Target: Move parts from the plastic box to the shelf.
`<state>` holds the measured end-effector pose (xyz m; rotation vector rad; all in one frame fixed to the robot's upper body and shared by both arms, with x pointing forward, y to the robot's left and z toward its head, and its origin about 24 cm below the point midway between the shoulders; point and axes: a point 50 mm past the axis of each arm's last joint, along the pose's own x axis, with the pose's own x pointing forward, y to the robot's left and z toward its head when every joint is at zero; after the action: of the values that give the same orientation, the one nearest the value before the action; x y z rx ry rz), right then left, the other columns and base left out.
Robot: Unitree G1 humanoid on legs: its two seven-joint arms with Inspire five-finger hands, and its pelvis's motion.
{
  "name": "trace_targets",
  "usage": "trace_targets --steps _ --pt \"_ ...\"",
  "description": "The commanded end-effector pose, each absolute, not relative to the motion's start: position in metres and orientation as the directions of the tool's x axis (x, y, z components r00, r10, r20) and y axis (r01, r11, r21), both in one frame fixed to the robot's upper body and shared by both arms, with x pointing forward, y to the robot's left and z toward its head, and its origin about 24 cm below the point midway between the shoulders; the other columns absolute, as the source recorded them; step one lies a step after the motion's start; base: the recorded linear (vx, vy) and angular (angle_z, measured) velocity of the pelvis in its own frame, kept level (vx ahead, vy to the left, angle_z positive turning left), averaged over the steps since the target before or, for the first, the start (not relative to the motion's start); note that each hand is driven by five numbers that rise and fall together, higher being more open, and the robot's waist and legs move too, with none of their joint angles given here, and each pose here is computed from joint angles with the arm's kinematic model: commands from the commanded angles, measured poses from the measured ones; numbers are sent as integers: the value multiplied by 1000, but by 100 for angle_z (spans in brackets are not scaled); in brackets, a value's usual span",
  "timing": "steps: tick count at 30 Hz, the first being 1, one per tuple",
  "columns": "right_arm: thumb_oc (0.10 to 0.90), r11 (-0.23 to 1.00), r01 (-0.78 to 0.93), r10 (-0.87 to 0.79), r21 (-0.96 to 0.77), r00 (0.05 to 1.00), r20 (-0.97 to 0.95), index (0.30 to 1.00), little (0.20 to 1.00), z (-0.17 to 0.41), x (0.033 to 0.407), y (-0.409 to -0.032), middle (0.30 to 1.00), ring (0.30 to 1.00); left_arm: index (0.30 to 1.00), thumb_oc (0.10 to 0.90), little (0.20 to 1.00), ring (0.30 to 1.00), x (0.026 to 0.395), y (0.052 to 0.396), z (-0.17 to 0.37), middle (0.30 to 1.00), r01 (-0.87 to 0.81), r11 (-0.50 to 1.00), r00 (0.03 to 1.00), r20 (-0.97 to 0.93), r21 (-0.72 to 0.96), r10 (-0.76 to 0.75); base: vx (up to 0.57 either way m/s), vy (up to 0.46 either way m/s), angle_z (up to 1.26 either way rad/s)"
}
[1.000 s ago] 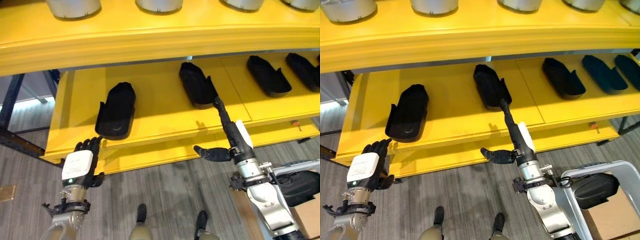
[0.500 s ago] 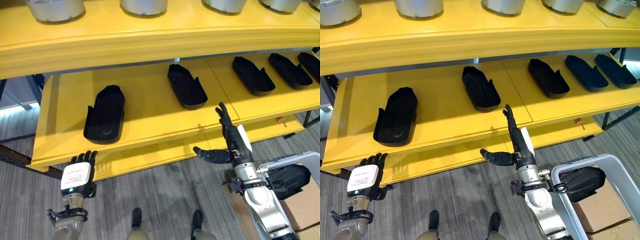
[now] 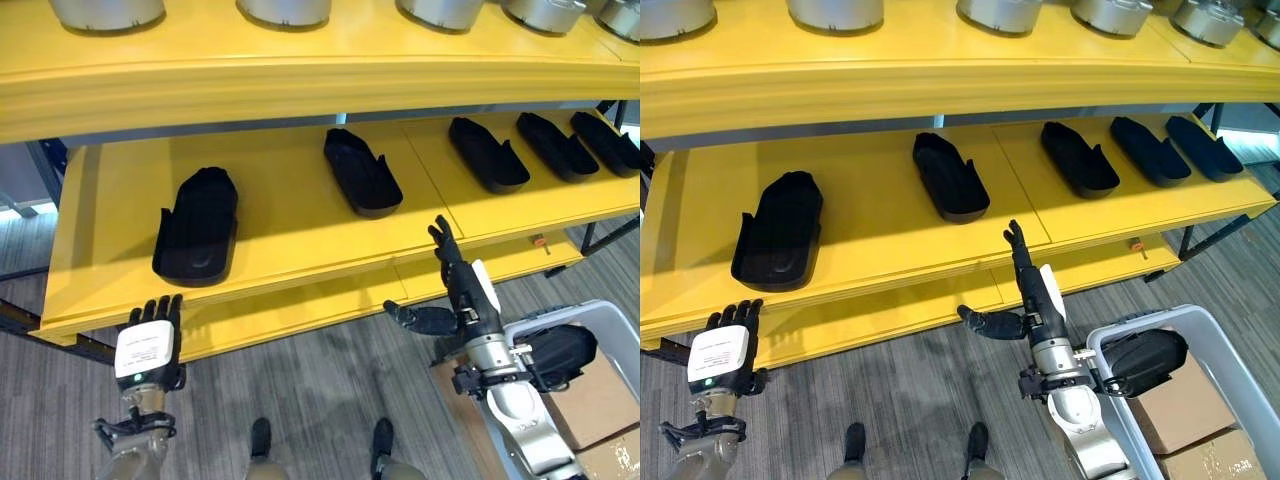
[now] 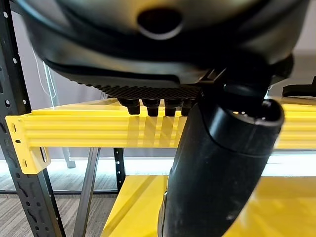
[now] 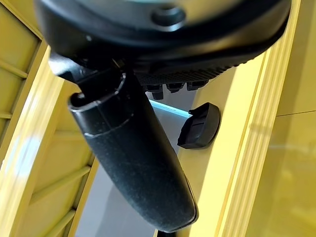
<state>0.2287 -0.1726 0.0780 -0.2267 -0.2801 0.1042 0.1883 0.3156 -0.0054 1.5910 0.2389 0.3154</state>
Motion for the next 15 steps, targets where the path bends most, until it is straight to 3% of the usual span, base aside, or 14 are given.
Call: trace_targets --steps 1,15 --pt "900 985 -37 125 -168 827 548 1000 1000 133 234 -173 1000 1000 1000 900 1000 1000 229 337 60 1000 -279 -242 897 342 929 279 13 9 -5" --pt "900 981 -29 135 -194 819 558 1000 1000 136 232 -175 1000 1000 1000 900 1000 1000 241 315 107 1000 -409 -403 899 437 819 -24 4 1 -2"
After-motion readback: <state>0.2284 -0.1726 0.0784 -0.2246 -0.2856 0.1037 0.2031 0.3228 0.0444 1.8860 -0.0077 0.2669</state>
